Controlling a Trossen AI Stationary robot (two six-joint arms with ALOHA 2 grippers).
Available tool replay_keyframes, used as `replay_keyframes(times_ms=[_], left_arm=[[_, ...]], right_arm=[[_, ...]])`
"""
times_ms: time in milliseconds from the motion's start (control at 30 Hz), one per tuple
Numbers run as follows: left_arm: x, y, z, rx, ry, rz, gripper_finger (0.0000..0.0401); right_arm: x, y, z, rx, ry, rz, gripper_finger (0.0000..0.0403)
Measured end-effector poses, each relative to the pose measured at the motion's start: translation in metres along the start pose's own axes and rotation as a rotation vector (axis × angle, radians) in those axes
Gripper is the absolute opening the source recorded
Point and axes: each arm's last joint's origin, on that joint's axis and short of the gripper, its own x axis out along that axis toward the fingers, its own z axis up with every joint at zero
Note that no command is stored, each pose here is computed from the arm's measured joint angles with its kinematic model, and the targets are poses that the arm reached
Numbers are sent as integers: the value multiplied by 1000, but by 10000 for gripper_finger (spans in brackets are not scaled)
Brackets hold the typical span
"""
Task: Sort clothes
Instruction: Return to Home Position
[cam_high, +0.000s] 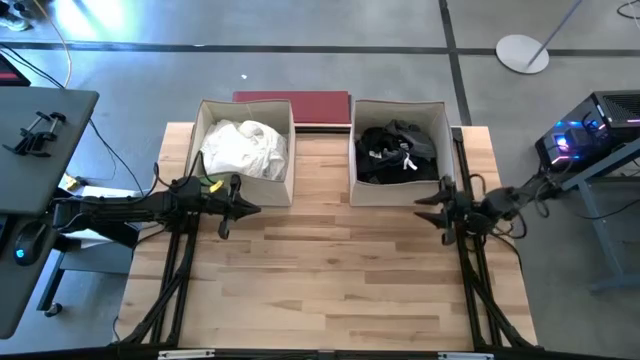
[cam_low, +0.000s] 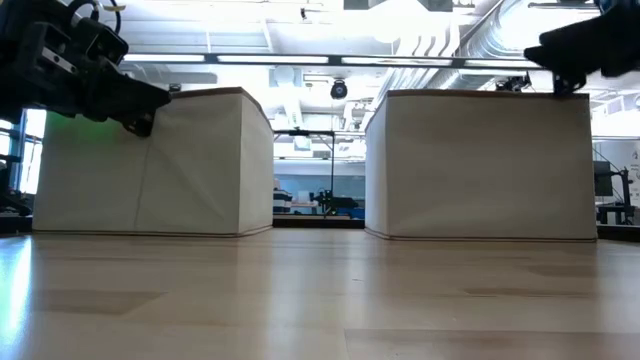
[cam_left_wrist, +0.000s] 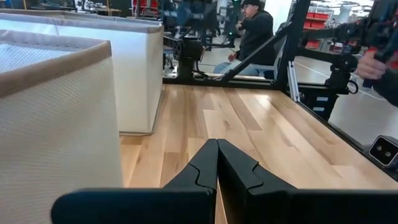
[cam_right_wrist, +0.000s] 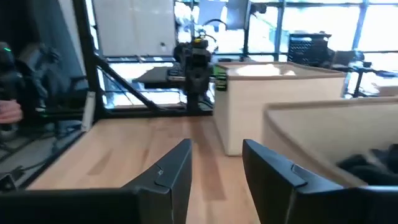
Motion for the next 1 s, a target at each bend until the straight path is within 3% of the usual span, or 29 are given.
replay_keyframes(times_ms=[100,200,333,500,700,867,1000], left_arm=[[0,0,0,1,1,0,0],[0,0,0,1,0,1,0],[0,0,0,1,-1,2,0],[0,0,0,3,-2,3,0],[0,0,0,33,-2,3,0],[0,0,0,53,-2,4,0],[0,0,0,50,2,4,0]], right_arm=[[-6,-4,14,-3,17,-18,124],[-4,-3,16,18,-25,36,116],[6,2,-4,27,-123,128,105],[13,-4,-17,22,-177,96,91],[17,-15,-24,75,-128,97,74],[18,-18,-29,119,-66,171,64],[18,-19,-38,153,11,136,62]])
